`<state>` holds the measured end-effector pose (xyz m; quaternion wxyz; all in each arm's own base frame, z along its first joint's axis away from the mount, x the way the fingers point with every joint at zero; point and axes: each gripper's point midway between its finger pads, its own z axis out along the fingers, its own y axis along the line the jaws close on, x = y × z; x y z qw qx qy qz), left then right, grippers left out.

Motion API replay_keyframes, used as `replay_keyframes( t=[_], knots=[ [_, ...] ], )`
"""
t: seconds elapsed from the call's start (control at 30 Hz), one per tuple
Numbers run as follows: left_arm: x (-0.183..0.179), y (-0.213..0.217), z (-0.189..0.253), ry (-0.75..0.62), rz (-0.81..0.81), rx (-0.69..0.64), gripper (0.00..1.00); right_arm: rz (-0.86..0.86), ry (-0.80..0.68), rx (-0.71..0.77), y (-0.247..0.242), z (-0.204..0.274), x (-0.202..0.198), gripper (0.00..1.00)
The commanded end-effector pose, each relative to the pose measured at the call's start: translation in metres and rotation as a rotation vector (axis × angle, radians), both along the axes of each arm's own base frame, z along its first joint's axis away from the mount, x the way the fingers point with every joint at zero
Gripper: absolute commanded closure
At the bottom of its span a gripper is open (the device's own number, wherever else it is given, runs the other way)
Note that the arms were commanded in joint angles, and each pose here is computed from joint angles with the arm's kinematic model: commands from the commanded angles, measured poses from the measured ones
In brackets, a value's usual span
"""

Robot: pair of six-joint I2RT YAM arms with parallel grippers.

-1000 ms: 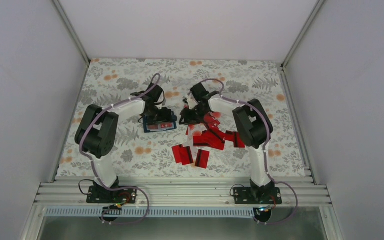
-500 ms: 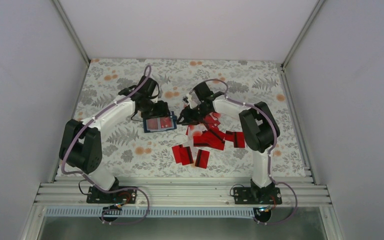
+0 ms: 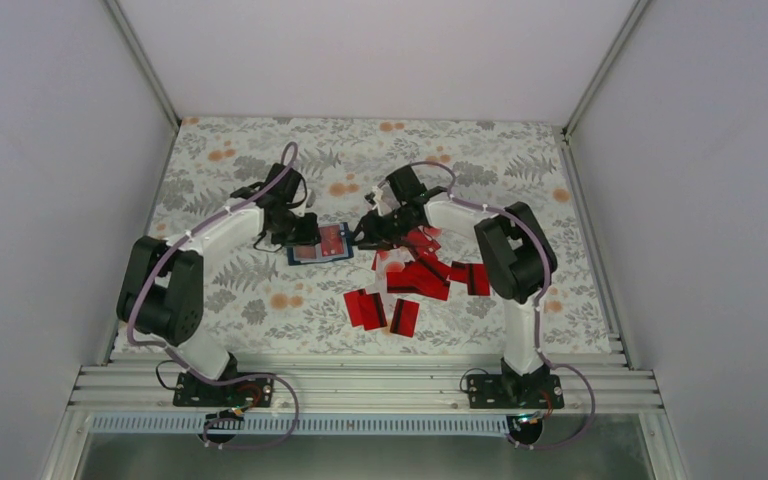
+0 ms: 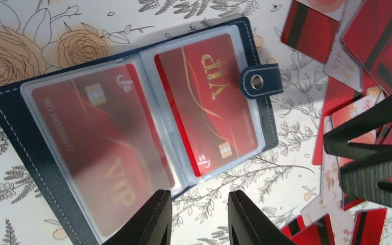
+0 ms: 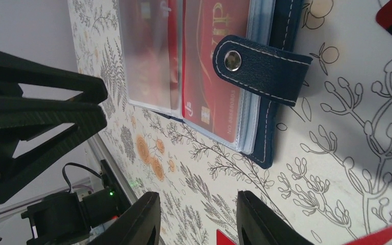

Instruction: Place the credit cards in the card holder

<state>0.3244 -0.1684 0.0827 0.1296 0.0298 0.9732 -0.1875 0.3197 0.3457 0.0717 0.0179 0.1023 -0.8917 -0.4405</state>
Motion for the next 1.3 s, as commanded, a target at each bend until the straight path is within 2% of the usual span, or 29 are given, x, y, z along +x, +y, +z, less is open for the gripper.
replay_keyframes(
  t=[0.0,0.17,0.33,0.87,1.27],
  knots=[
    [0.008,0.004,-0.017,0.002,-0.012,0.028,0.71,0.035,0.009,0.043,0.010,-0.010,-0.001,0.62],
    [0.015,0.005,-0.027,0.014,-0.008,0.050,0.79,0.056,-0.036,0.041,0.014,-0.012,0.008,0.62],
    [0.020,0.007,-0.034,0.021,-0.015,0.078,0.84,0.052,-0.022,0.060,0.020,-0.019,0.011,0.63],
    [0.012,0.009,-0.050,0.046,-0.045,0.097,0.88,0.084,-0.034,0.079,0.037,-0.031,0.021,0.63],
    [0.004,-0.002,-0.070,0.101,-0.088,0.038,0.90,0.059,-0.015,0.041,0.035,-0.048,0.023,0.64]
  ],
)
